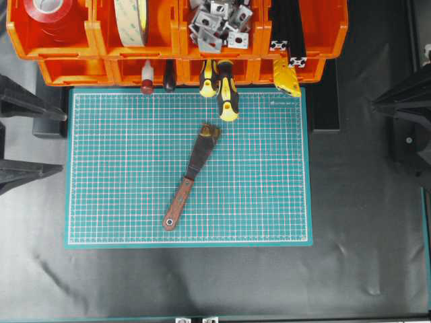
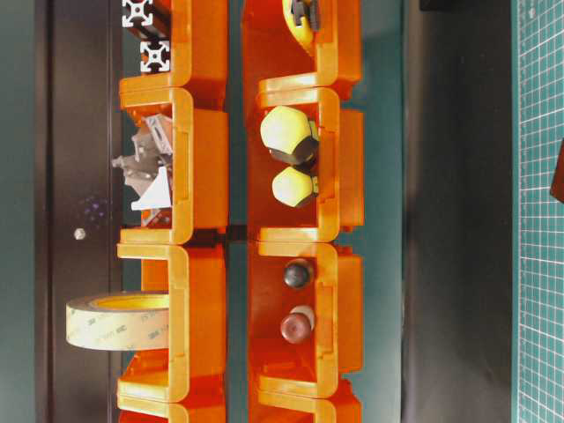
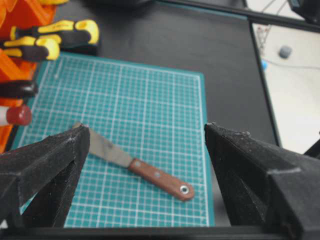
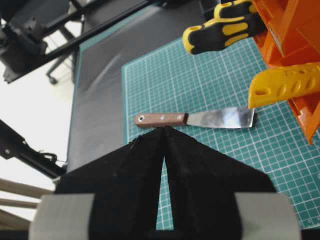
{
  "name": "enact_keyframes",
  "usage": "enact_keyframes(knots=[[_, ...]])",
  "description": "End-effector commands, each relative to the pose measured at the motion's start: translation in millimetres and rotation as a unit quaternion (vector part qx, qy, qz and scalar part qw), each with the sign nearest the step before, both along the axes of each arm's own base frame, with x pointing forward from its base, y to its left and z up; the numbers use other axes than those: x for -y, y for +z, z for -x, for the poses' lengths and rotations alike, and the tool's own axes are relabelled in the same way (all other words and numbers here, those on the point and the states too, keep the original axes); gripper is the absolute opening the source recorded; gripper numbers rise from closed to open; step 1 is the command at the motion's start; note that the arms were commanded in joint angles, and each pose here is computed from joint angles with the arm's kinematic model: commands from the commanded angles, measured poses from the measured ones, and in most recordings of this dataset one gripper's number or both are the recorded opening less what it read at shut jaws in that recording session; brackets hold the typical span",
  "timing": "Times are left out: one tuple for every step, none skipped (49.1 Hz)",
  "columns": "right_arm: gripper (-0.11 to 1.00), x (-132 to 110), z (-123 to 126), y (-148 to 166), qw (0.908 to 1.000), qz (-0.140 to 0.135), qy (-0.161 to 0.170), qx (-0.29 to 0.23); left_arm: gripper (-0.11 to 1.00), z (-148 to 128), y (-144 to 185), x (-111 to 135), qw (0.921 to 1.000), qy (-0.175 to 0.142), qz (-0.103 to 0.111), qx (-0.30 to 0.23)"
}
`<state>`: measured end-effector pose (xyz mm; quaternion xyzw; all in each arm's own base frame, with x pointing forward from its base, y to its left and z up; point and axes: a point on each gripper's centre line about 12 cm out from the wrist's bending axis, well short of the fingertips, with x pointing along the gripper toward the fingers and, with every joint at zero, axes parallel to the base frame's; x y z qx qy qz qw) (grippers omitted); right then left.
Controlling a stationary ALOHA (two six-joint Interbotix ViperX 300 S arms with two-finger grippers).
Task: Pick scraper from container rack with left arm.
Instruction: 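Open the left gripper, release the scraper, and retract the arm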
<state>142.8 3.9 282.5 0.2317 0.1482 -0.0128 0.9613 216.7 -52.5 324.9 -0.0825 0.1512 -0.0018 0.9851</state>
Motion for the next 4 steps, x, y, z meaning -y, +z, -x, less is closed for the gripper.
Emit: enact_keyframes(knots=[[-0.01,0.3,-1.8,11.9,0.9999,0.002,0.000,0.012,0.91,1.3,6.0,-0.1,0.9999,-0.003,0.000,0.010],[-0.01,0.5,-2.1,11.1,0.9999,0.002,-0.001,0.011,0.91,1.9,6.1,-0.4,0.9999,-0.003,0.000,0.011],[-0.01,0.6,-2.1,11.1,0.9999,0.003,-0.001,0.011,0.91,2.2,6.4,-0.5,0.9999,-0.003,0.000,0.011],[-0.01,0.6,-1.8,11.3,0.9999,0.003,-0.001,0.011,0.91,2.5,6.7,-0.6,0.9999,-0.003,0.000,0.012]])
